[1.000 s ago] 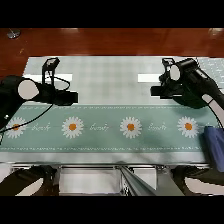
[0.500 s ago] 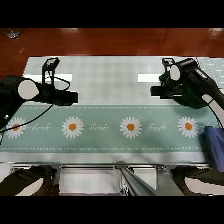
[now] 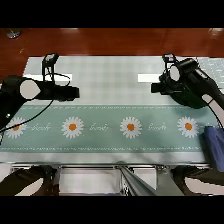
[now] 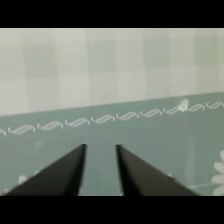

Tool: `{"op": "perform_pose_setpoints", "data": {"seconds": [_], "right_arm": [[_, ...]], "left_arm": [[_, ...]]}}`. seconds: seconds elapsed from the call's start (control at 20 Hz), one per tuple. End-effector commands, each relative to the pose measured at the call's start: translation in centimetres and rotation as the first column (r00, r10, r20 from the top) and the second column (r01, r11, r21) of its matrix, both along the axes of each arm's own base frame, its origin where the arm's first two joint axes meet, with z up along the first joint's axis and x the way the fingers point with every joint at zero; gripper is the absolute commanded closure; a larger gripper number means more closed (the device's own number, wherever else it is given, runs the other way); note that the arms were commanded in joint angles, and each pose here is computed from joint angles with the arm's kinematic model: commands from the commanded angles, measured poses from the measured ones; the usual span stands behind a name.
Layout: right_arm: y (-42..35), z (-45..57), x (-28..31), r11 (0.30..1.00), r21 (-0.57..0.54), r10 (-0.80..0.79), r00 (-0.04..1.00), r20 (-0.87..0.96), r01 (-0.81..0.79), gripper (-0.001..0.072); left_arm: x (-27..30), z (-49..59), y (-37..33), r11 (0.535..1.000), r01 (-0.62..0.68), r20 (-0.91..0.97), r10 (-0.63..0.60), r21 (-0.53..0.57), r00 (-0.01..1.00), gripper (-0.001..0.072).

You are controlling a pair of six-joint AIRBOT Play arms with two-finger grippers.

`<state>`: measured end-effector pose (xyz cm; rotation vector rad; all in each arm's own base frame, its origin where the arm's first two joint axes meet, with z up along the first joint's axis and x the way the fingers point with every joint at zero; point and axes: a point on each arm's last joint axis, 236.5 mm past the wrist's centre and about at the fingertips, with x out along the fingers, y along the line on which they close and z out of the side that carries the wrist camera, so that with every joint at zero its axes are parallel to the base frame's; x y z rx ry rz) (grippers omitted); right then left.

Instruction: Fold the shirts.

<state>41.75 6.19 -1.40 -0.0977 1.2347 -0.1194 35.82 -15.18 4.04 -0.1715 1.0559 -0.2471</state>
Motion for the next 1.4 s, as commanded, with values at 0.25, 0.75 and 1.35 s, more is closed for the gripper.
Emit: {"op": "perform_pose_setpoints", "data": {"seconds": [0.25,0.75,1.35], "right_arm": [[-13.4,6.4,10.3,0.943,-0.31,0.014,0.919,0.393,0.118,0.0089],[-20.4,-8.2,3.4,0.848,0.191,-0.474,0.869,-0.143,0.494,0.0098],[-9.2,26.1,5.7,0.84,0.536,-0.24,0.829,0.505,-0.083,0.0682]], "left_arm": [[7.1,1.0,5.5,0.99,-0.106,0.244,0.08,0.095,0.966,0.0005],[6.3,-3.6,6.6,0.984,-0.175,0.061,0.172,0.041,0.983,0.0004],[-4.1,13.4,9.3,0.995,-0.046,0.255,0.023,0.086,0.967,0.0005]]}}
